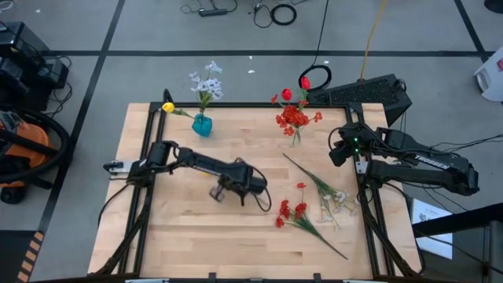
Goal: Sort flowers into vase by color
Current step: Put the yellow flower into the blue vase
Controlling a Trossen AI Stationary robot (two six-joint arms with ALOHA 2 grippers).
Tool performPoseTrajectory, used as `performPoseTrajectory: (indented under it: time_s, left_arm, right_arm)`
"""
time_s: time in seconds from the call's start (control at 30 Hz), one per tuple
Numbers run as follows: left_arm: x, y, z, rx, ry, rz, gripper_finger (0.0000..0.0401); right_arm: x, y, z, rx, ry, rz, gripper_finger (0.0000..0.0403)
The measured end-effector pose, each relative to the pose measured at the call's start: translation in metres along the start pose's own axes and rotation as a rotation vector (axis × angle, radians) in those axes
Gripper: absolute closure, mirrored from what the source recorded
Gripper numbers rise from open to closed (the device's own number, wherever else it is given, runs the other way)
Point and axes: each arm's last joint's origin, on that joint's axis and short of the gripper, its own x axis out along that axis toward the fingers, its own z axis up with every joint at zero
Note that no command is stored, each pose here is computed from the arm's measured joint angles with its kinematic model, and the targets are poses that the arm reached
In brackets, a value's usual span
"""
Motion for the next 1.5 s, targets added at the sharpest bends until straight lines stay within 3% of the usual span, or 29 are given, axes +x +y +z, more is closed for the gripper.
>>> performPoseTrajectory:
  time_s: [0.1,0.3,0.53,0.8,0.9,1.03,1.23,1.4,1.5]
  left_arm:
    - [0.002,0.013,-0.013,0.109,0.083,0.03,0.0394]
    - [0.017,0.042,-0.031,0.183,0.142,0.071,0.0395]
    - [0.017,0.048,-0.036,0.392,0.176,0.076,0.0395]
    - [-0.011,0.056,-0.056,0.423,0.104,0.148,0.0395]
    - [-0.025,0.057,-0.052,0.393,-0.058,0.197,0.0395]
    - [-0.035,0.056,-0.045,0.38,-0.285,0.151,0.0395]
    - [-0.028,0.064,-0.063,0.318,-0.269,0.011,0.0384]
    - [-0.018,0.088,-0.085,0.037,-0.331,-0.123,0.0363]
    - [-0.014,0.097,-0.095,-0.048,-0.329,-0.141,0.0363]
  right_arm:
    - [0.0,0.0,0.0,0.0,-0.001,-0.002,0.0403]
    - [0.0,0.0,0.0,0.001,-0.002,-0.003,0.0403]
    - [0.0,0.0,0.0,0.001,-0.004,-0.002,0.0403]
    - [0.0,0.0,0.0,0.002,-0.005,-0.001,0.0403]
    - [0.0,0.0,0.0,0.009,-0.007,-0.005,0.0403]
    - [0.0,0.0,0.001,0.009,-0.013,-0.02,0.0403]
    - [0.0,0.0,0.001,0.01,-0.013,-0.019,0.0403]
    - [0.0,0.0,0.001,0.01,-0.013,-0.019,0.0403]
    - [0.0,-0.001,0.001,0.01,-0.013,-0.021,0.0403]
